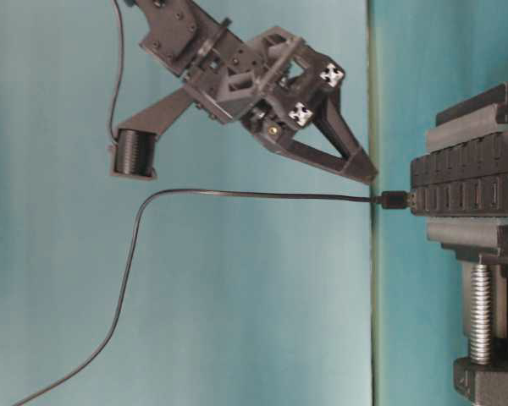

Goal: Insert the USB into the center port of the fixed hub
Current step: 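Lower the right gripper and close it on the black cable's plug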

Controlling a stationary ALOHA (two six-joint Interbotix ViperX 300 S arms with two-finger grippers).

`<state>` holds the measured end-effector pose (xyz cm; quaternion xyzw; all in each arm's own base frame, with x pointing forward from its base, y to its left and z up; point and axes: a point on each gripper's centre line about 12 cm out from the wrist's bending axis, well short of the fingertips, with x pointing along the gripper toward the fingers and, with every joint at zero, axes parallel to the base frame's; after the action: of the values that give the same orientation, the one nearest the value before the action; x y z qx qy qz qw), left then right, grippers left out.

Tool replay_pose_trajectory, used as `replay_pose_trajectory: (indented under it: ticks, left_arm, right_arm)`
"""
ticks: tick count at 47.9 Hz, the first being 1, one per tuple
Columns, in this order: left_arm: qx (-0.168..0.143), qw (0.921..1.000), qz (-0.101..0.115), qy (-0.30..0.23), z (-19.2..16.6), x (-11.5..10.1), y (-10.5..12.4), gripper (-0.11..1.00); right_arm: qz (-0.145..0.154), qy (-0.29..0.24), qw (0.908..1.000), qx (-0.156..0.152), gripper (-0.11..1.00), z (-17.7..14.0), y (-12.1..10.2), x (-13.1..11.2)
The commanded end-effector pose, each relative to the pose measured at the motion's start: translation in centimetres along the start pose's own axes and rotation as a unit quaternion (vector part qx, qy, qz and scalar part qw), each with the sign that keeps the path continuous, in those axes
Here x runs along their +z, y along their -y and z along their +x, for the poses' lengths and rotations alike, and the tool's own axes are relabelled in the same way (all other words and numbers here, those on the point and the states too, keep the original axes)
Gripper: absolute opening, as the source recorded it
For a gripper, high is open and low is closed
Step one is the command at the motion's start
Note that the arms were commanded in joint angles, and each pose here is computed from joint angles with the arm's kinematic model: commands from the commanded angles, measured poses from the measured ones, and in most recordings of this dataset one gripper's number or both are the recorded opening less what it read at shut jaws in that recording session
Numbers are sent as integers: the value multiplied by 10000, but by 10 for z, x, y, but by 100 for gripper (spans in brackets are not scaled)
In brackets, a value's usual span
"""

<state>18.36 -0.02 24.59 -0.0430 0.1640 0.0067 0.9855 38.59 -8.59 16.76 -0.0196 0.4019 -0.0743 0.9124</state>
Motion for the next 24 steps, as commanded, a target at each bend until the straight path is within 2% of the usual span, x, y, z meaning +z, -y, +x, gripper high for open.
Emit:
replay_pose_trajectory:
  ticks: [1,10,15,18,24]
  left_arm:
    - [-6,10000,0,77,0,6,1,0]
    - [-7,10000,0,92,0,7,1,0]
    - [-6,10000,0,84,0,6,1,0]
    - [-5,10000,0,69,0,6,0,0]
    - [-5,10000,0,69,0,6,0,0]
  right_arm:
    - [-48,212,9998,-35,0,-5,2,12]
    - [-48,258,9996,-40,7,-5,3,14]
    - [-55,326,9994,-49,16,-6,3,16]
    - [-48,372,9993,-55,26,-6,3,17]
    - [-25,425,9991,-60,57,-5,3,18]
